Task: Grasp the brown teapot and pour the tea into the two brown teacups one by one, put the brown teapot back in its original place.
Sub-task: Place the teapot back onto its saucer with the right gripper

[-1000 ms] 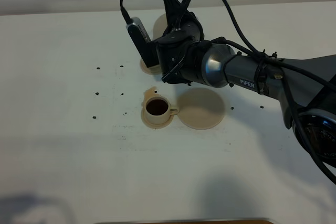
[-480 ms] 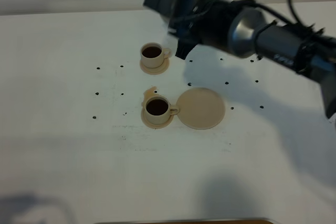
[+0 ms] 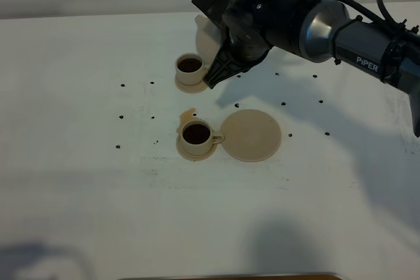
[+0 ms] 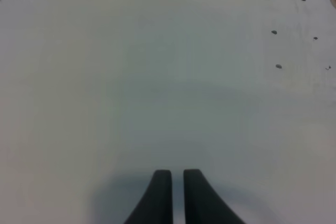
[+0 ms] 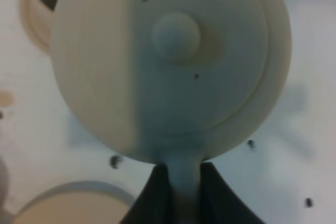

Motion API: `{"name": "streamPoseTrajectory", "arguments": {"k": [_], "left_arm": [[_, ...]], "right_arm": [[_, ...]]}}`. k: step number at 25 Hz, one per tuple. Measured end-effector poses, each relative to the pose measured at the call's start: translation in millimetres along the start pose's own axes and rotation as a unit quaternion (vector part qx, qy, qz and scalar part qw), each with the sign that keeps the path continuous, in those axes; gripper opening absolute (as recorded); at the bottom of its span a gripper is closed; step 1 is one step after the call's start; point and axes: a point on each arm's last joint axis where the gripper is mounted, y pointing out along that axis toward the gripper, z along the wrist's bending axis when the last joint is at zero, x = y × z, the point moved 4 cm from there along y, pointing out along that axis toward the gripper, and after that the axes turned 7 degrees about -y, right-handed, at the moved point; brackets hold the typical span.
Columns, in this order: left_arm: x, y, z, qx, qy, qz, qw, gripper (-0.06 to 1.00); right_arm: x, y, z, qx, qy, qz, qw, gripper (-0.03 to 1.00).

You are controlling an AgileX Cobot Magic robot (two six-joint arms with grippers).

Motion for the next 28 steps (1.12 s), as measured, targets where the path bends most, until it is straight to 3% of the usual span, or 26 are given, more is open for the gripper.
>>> {"name": "streamPoseTrajectory", "arguments": {"k": [10,20,28], "left_arm": [[0.0,0.0,0.0,0.000,0.000,0.000,1.000,0.12],[0.0,0.0,0.0,0.000,0.000,0.000,1.000,0.12],[0.0,0.0,0.0,0.000,0.000,0.000,1.000,0.12]], "right_arm": [[-19.4,28.1,10.4,0.023,0.002,0.049,0.999,0.08],[-32.1,53.2,27.5,0.059,0.020,0.019,0.998,0.08],[-35.5,58.6,29.8,0.061,0.018,0.028,0.998,0.08]]}}
